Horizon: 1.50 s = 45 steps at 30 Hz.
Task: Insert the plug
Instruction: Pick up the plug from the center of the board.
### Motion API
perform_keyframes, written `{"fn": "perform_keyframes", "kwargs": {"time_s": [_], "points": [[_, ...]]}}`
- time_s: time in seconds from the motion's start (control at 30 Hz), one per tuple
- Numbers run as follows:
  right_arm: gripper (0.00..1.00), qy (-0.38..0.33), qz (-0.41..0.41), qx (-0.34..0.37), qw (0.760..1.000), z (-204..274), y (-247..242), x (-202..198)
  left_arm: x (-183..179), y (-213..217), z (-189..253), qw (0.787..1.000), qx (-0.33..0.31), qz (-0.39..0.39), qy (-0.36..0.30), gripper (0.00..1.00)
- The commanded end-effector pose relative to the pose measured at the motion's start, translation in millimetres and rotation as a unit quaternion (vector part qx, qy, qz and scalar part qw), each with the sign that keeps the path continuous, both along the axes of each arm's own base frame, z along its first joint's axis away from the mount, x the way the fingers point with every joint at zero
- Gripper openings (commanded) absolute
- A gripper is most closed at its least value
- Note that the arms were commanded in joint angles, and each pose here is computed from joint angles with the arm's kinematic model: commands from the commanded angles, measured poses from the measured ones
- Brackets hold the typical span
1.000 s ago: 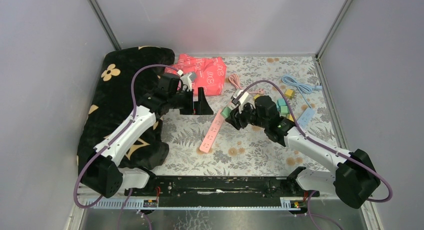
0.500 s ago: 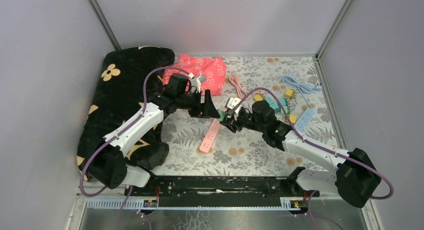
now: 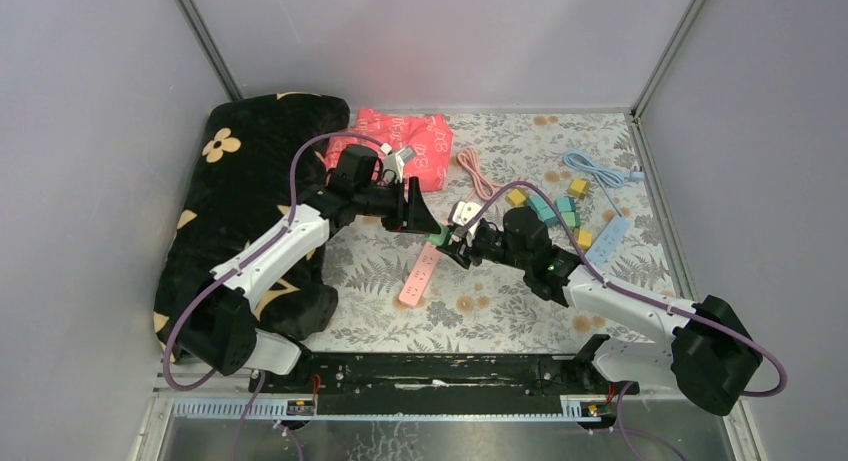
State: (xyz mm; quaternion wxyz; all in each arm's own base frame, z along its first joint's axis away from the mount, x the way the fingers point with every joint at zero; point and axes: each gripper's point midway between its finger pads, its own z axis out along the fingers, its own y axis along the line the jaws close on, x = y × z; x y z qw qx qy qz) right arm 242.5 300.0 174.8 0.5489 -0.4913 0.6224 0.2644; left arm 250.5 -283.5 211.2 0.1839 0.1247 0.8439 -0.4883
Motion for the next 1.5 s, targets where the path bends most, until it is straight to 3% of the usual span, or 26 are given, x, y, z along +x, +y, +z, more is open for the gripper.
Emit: {"fn": "perform_keyframes", "kwargs": {"time_s": [0.0, 0.2, 0.3, 0.4, 0.47, 0.63, 0.9, 1.0, 1.17, 1.47], "points": [[0.27, -0.051, 0.003, 0.038, 0.998, 32.5, 8.2, 3.8, -0.5, -6.3, 2.6, 1.000, -0.019, -0.015, -0.009, 0.54], [0.27, -0.051, 0.005, 0.041, 0.998, 31.9, 10.5, 3.6, -4.5, -6.3, -0.7, 1.000, -0.022, -0.022, -0.004, 0.48], [0.28, -0.048, 0.005, 0.041, 0.998, 31.3, 12.1, 3.7, -5.9, -7.0, 3.8, 0.999, -0.027, -0.027, -0.010, 0.38], [0.30, -0.042, 0.003, 0.044, 0.998, 31.9, 13.1, 3.9, -7.0, -6.7, 8.7, 0.999, -0.031, -0.033, -0.020, 0.21], [0.38, -0.038, -0.005, 0.048, 0.998, 31.9, 12.2, 5.7, -6.8, -4.9, 9.4, 0.999, -0.026, -0.031, -0.027, 0.11], [0.58, -0.010, -0.047, 0.073, 0.996, 32.9, 6.6, 11.4, 2.3, 10.3, -1.0, 0.998, 0.036, 0.003, -0.051, 0.00], [0.84, 0.097, -0.130, 0.131, 0.978, 23.1, 1.9, 20.0, 18.2, 39.9, -12.5, 0.982, 0.143, 0.065, -0.101, 0.00], [0.87, 0.133, -0.153, 0.141, 0.969, 18.6, 1.7, 21.8, 21.5, 44.9, -17.7, 0.975, 0.174, 0.076, -0.113, 0.00], [0.90, 0.207, -0.230, 0.145, 0.940, 0.4, -5.5, 35.0, 25.3, 46.0, -26.5, 0.962, 0.224, 0.084, -0.131, 0.00], [0.84, 0.392, -0.315, 0.214, 0.837, -48.8, -16.2, 50.6, 33.3, 43.6, -47.6, 0.944, 0.283, 0.087, -0.143, 0.00]]}}
